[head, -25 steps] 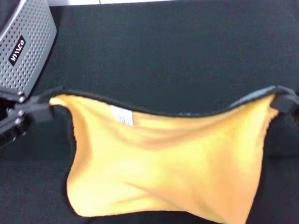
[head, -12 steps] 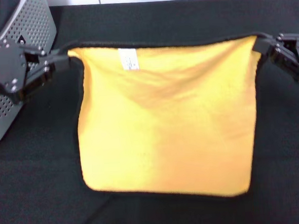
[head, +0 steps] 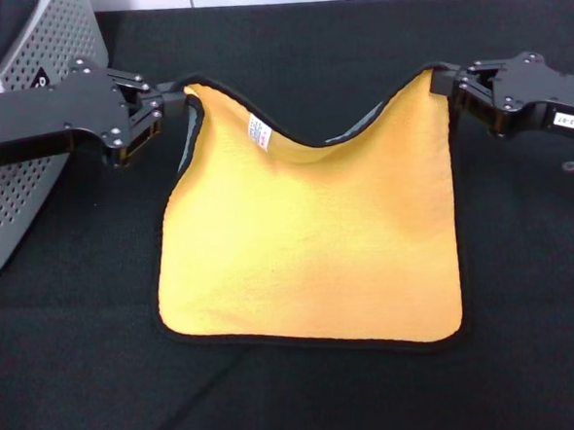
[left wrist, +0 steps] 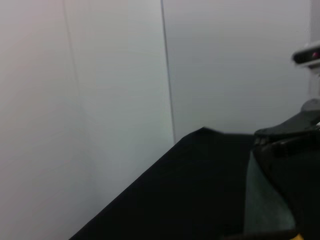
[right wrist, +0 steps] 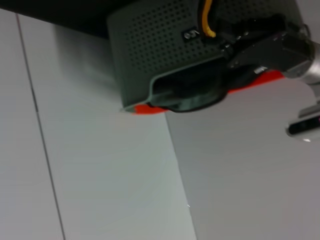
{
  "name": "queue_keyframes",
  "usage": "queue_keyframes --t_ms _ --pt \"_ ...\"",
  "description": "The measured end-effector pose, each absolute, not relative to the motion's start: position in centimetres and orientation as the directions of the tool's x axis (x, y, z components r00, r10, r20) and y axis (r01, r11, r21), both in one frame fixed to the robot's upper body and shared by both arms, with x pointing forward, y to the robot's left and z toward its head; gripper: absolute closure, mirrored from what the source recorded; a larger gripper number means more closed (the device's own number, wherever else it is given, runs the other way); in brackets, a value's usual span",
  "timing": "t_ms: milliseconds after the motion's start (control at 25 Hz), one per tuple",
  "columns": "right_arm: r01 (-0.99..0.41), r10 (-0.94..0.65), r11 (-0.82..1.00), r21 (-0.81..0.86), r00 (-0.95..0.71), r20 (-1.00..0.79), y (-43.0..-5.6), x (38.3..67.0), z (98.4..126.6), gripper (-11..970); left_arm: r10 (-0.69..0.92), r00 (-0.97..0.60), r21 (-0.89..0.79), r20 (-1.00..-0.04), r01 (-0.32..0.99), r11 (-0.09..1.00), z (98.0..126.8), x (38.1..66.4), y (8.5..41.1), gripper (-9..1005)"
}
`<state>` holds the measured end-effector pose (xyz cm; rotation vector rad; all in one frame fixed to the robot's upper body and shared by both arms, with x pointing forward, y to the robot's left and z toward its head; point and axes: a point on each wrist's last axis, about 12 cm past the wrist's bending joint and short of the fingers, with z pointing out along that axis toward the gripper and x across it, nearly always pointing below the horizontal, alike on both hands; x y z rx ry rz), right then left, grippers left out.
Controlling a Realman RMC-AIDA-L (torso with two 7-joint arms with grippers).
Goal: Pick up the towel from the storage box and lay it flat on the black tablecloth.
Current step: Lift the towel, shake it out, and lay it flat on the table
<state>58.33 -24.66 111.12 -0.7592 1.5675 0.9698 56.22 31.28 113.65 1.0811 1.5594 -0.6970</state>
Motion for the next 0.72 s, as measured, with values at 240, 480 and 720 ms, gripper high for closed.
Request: queue_keyframes --t_ms 240,480,720 --pt "-0.833 -0.003 0.520 0.189 -0.223 -0.975 -24.3 59.2 110.6 930 0.335 -0.035 0.135 -0.942 0.871 0.471 112.8 57.4 30.6 964" --pt "-0.790 -0.007 0.578 0.205 -0.257 -0.966 -24.3 59.8 110.0 930 0.384 -0.058 0.165 -0.922 0.836 0.523 111.9 58.0 30.4 964" --pt "-0.756 -0.016 0.617 0.220 -0.292 -0.956 -24.3 59.9 109.0 929 0.432 -0.057 0.196 -0.900 0.833 0.518 110.5 57.7 29.8 963"
